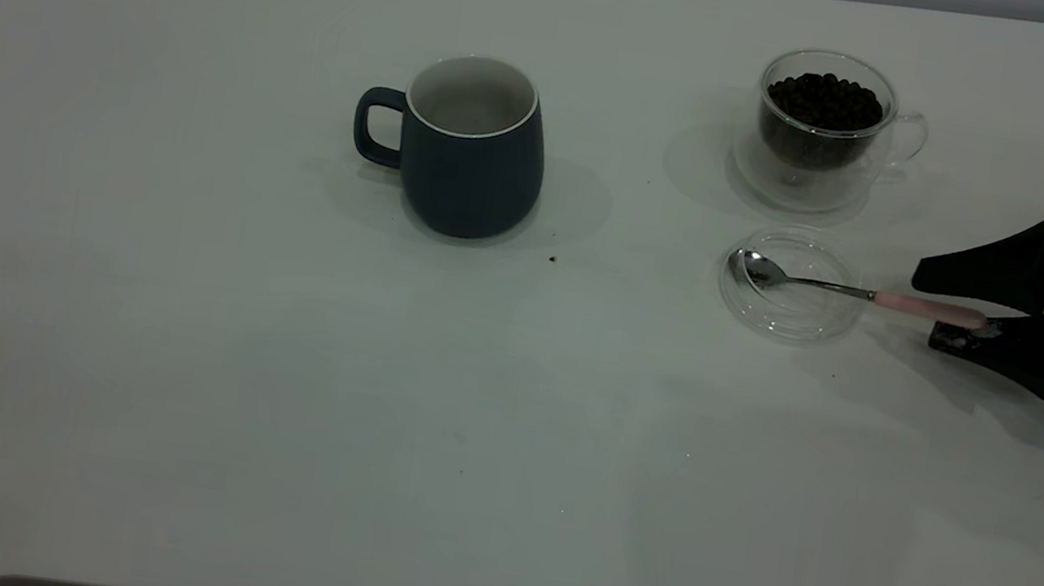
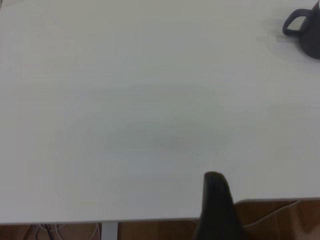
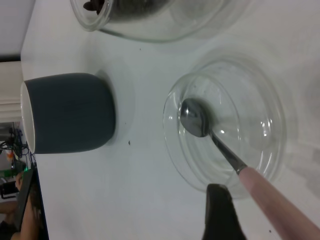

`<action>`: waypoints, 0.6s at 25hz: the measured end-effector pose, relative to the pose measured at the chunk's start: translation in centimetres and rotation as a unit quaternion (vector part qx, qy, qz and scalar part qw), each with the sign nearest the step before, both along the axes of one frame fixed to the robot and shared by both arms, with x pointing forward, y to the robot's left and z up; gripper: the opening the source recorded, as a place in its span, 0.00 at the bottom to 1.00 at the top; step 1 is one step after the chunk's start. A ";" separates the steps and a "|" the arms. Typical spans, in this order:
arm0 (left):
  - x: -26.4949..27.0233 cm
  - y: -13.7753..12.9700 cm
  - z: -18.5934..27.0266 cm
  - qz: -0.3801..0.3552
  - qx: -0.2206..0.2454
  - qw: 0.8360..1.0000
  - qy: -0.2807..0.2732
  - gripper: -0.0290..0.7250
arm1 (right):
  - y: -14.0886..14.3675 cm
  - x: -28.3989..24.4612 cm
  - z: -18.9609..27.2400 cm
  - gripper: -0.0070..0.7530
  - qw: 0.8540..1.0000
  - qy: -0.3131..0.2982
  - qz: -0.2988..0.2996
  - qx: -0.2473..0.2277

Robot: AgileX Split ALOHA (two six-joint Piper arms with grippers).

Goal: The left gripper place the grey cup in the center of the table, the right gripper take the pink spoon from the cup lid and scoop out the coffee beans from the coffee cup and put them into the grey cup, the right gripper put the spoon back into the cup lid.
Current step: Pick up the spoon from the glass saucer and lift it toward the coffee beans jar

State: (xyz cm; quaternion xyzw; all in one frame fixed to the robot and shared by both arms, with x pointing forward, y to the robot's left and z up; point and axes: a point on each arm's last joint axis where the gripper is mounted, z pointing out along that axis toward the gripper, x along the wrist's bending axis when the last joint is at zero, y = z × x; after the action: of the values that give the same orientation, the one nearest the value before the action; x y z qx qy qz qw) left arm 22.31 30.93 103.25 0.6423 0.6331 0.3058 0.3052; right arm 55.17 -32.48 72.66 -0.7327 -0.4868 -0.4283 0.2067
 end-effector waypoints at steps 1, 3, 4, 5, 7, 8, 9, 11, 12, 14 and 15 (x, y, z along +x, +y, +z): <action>0.0 0.0 0.0 0.000 0.000 1.000 0.000 0.79 | 0.0 0.0 0.0 0.64 1.000 0.000 0.001 0.000; 0.0 0.0 0.0 0.000 0.000 1.000 0.000 0.79 | 0.0 -0.1 0.0 0.57 1.000 0.000 0.005 -0.001; 0.0 0.0 0.0 0.000 0.000 1.000 0.000 0.79 | 0.1 -0.1 0.0 0.54 1.000 0.000 0.009 -0.001; 0.0 0.0 0.0 0.000 0.000 1.000 0.000 0.79 | 0.2 -0.1 0.0 0.50 1.000 0.000 0.012 -0.001; 0.0 0.0 0.0 0.000 0.000 1.000 0.000 0.79 | 0.4 -0.1 0.0 0.42 1.000 -0.003 0.019 -0.003; 0.0 0.0 0.0 0.000 0.000 1.000 0.000 0.79 | 0.4 -0.1 0.0 0.39 1.000 -0.004 0.022 -0.003; 0.0 0.0 0.0 0.000 0.000 1.000 0.000 0.79 | 0.4 -0.1 0.0 0.33 1.000 -0.004 0.022 -0.004; 0.0 0.0 0.0 0.000 0.000 1.000 0.000 0.79 | 0.6 -0.1 0.0 0.24 1.000 -0.004 0.025 -0.004; 0.0 0.0 0.0 0.000 0.000 1.000 0.000 0.79 | 0.7 -0.2 0.1 0.20 1.000 -0.007 0.027 0.000; 0.0 0.0 0.0 0.000 0.000 1.000 0.000 0.79 | 0.8 -0.2 0.2 0.14 0.999 -0.012 0.034 0.010; 0.0 0.0 0.0 0.000 0.000 1.000 0.000 0.79 | 0.9 -0.2 0.2 0.14 0.999 -0.013 0.037 0.010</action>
State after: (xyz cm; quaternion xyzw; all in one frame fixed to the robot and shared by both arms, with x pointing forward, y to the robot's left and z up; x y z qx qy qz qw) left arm 22.31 30.93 103.25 0.6426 0.6327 0.3060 0.3050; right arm 55.00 -31.60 72.90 -0.7067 -0.5115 -0.4347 0.2235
